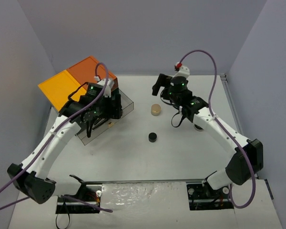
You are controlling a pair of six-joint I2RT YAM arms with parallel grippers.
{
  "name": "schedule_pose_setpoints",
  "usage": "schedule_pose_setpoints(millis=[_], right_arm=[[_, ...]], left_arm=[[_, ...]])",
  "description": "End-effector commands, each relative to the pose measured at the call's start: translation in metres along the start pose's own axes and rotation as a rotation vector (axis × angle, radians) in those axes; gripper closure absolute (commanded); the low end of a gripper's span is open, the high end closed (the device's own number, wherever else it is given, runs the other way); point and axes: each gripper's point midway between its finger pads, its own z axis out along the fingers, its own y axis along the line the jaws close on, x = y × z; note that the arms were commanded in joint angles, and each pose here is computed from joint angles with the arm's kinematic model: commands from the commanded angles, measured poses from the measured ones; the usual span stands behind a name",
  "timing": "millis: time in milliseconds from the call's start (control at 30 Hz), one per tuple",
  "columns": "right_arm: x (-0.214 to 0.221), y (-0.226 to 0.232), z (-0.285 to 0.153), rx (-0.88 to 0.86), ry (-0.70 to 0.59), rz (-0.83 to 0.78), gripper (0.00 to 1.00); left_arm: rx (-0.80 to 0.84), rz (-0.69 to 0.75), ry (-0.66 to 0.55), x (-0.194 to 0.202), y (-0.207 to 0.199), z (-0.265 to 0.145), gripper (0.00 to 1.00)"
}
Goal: Organize the makeup
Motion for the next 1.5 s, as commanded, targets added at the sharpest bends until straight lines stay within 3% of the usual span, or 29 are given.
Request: schedule_pose_setpoints(millis=[0, 100, 367, 633, 833, 1467], right_arm=[[-0.020, -0.054, -0.029, 0.098, -0.054, 0.000, 0.04], [-0.026, -0.082, -0.044, 0.153, -0.074, 0.009, 0.01], [-0.021, -0.100, -0.059, 0.174, -0.067, 0.016, 0.00], [-0.013, -0.102, -0.065, 0.158, -0.049, 0.013, 0.01], [-0.012, -0.099, -0.066, 0.134, -0.035, -0.001, 0.00], [-0.004, -0.101, -0.077, 0.124, -0.030, 0.003, 0.00]], left_arm=[[0.073, -0.081, -0.020, -0.001, -0.041, 0.034, 0.25], [0.036, -0.100, 0.015, 0.015, -0.044, 0.058, 0.25], [-0.145, -0.063, 0.065, 0.038, -0.011, 0.104, 0.25], [-0.348, 0.023, 0.002, 0.018, 0.044, 0.112, 0.25], [-0.452, -0.005, -0.021, 0.004, 0.088, 0.118, 0.25], [-0.619, 0.008, -0.060, -0.037, 0.169, 0.128, 0.25]])
